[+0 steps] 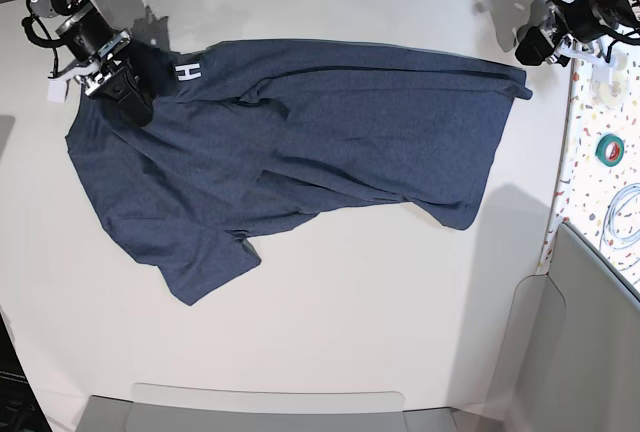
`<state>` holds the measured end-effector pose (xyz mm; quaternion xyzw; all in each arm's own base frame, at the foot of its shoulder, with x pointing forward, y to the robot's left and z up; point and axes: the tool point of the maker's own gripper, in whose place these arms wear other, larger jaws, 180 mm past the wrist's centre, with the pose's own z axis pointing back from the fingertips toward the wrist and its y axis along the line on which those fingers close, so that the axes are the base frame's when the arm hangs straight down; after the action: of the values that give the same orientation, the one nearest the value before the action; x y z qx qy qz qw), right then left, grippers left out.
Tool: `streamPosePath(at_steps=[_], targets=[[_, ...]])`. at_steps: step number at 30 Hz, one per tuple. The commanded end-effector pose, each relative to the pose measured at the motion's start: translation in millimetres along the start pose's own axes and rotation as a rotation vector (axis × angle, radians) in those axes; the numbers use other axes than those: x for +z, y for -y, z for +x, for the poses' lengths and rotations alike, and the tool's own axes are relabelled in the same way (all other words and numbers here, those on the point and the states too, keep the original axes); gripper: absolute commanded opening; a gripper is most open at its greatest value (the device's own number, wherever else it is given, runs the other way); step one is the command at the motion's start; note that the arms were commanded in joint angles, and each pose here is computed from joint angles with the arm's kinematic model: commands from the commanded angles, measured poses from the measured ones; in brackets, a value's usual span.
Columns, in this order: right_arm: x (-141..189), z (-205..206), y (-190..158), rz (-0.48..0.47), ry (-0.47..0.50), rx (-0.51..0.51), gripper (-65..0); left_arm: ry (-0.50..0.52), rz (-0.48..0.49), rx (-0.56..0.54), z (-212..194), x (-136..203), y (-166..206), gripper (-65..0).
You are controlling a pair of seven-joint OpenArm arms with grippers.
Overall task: Layout the t-shirt on the table in an organized manner, then fold the t-shirt properly
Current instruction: 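Grasp the shirt near the collar with the right gripper and pull outward, then regrasp the shirt edge with the left gripper and pull it taut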
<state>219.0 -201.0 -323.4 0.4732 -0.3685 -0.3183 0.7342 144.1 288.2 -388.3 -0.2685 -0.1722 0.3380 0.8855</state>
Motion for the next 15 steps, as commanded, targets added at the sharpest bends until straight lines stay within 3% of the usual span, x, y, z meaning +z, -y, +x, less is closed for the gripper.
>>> streamPosePath(at_steps=[1,3,5,10,15], targets=[[6.2,5.9,-7.4,0.016,0.011,0.029,-18.6,0.015,-0.008,-0.025,7.5,6.1,5.0,-43.6],[9.3,4.5,-5.1,0.004,0.007,0.03,-21.6,0.017,-0.01,-0.026,8.3,5.9,5.9,-43.6],[12.3,5.7,-3.3,-0.007,0.002,0.037,-29.6,0.017,-0.01,-0.026,8.3,5.9,5.9,-43.6],[14.7,6.8,10.1,-0.102,-0.02,0.079,-64.3,0.043,-0.019,-0.079,13.6,12.0,19.2,-44.0],[17.6,12.5,23.1,-0.254,-0.042,0.18,-64.4,0.116,-0.046,-0.278,20.2,32.6,68.2,-54.6]])
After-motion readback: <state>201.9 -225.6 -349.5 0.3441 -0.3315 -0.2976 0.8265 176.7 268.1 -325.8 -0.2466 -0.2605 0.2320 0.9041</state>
